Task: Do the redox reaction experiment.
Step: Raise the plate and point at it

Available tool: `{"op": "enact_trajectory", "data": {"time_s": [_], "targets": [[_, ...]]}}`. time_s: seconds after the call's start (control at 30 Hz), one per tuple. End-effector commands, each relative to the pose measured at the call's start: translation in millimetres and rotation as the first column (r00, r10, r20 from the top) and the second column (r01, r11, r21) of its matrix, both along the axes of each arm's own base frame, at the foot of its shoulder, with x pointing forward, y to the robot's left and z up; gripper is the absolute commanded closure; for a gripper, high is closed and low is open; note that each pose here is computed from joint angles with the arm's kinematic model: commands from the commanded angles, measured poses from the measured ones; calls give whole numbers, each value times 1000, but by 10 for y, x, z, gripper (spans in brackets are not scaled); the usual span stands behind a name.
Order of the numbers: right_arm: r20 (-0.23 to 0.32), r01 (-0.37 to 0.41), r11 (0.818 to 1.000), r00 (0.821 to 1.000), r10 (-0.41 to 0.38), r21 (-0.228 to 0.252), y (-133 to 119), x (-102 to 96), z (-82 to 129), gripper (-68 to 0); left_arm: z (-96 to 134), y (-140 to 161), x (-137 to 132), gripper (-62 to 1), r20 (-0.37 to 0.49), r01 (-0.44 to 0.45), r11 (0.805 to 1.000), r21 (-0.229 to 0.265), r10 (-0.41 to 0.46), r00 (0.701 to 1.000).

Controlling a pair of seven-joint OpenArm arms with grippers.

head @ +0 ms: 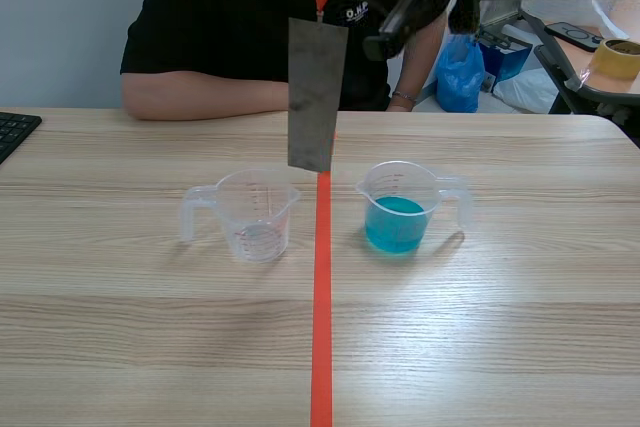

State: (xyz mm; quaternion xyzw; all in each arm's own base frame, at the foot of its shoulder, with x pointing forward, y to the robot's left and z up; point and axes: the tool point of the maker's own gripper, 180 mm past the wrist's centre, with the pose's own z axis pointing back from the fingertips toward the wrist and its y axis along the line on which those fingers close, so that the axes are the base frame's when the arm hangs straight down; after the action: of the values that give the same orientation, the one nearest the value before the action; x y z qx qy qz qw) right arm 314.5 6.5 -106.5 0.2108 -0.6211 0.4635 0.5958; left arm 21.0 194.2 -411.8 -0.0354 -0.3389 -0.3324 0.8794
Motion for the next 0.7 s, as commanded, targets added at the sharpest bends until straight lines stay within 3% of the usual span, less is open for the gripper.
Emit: {"op": "enact_trajectory", "data": {"time_s": [0.0,0.23,0.4,0.67], "targets": [[32,19,1000,999,-20,18,-112,54,144,-8,49,-21,38,-40,19,6,1000,-10,-6,1000],[43,30,999,999,-30,-10,-354,68,231,-8,53,-24,41,-40,21,7,1000,-11,-7,1000],[33,49,998,998,-48,-39,-464,113,186,-8,54,-24,42,-40,22,7,1000,-12,-7,1000],[1,61,997,998,-61,-47,-659,215,87,-8,57,-27,45,-40,24,8,1000,-14,-7,1000]]}}
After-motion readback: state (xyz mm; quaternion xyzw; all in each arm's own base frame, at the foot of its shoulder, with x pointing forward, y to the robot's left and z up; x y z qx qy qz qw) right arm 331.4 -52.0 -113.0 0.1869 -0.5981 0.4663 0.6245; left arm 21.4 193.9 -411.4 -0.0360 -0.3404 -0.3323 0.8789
